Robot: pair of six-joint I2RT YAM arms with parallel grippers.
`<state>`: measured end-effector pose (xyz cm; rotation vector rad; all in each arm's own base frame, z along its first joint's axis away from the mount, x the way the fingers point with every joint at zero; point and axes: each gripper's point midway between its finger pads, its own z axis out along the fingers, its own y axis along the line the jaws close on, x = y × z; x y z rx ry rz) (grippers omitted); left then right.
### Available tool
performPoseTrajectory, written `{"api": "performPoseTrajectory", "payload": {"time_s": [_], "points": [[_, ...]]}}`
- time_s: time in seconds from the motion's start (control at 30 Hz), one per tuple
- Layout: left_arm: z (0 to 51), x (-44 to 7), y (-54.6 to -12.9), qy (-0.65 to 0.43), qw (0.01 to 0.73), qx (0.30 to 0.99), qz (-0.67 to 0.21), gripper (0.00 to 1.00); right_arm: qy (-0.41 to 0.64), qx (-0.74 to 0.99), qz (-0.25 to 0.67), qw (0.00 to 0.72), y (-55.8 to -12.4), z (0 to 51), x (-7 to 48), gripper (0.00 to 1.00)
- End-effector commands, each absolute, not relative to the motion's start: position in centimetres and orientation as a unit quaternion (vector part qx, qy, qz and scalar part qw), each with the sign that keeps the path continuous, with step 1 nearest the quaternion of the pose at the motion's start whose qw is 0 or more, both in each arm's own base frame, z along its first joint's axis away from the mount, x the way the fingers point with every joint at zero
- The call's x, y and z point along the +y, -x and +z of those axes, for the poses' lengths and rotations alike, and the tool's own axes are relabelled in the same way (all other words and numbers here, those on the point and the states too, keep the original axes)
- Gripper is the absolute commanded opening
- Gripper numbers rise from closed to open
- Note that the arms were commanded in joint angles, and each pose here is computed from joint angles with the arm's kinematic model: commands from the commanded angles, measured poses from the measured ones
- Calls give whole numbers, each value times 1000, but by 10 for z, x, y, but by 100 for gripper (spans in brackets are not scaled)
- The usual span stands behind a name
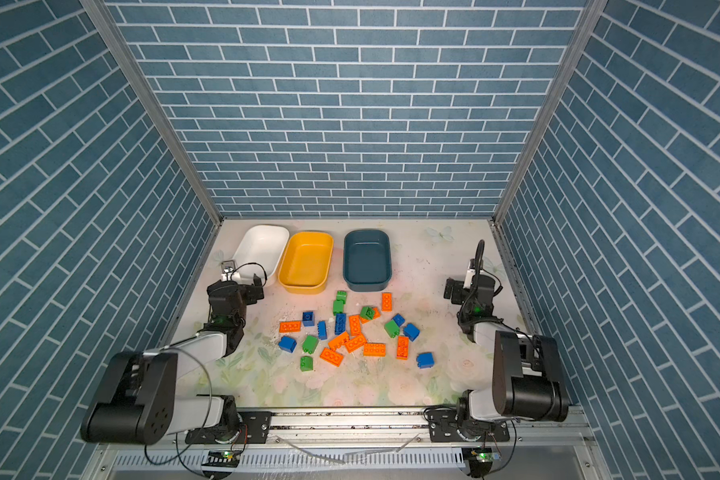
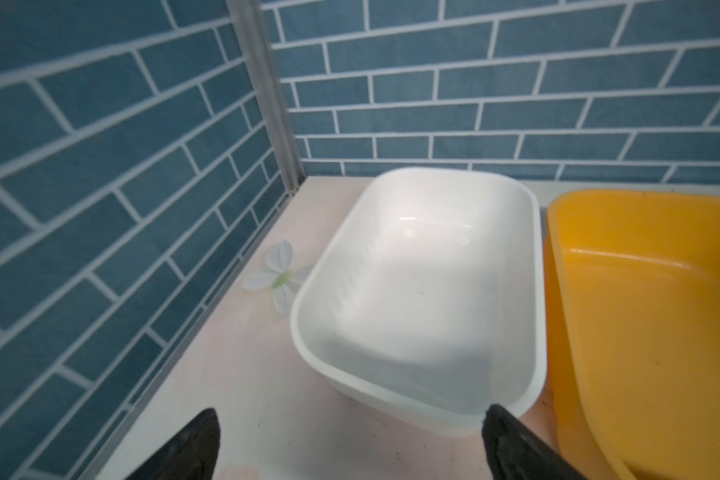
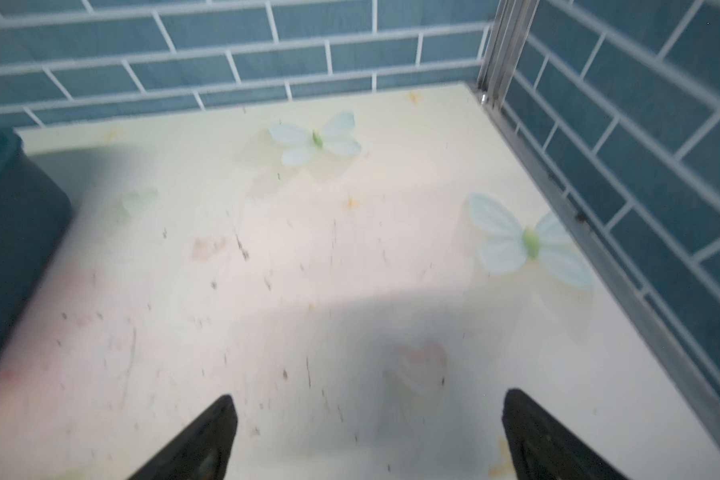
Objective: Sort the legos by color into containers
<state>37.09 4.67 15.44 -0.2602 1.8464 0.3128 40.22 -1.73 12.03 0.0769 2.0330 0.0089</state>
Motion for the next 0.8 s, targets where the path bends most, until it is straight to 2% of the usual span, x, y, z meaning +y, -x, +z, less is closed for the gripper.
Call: {"api": "performPoseTrajectory", "payload": {"time_s": [0.0, 0.17, 0.43, 0.57, 0.77], "points": [[169, 74, -350, 196, 534, 802, 180, 99, -73, 875, 65, 475, -409, 144, -3, 99], [191, 59, -367, 198, 497, 835, 131, 99, -99, 869, 168, 456, -437, 166, 48, 99], [168, 0, -419, 102, 363, 926, 14, 99, -67, 877, 277, 386, -461, 173, 161, 99], [146, -19, -439, 48, 319, 946, -17, 99, -20, 887, 296, 354, -458, 175, 202, 99], [115, -41, -464, -3, 261, 964, -59, 94, 18, 894, 291, 339, -447, 179, 224, 99]]}}
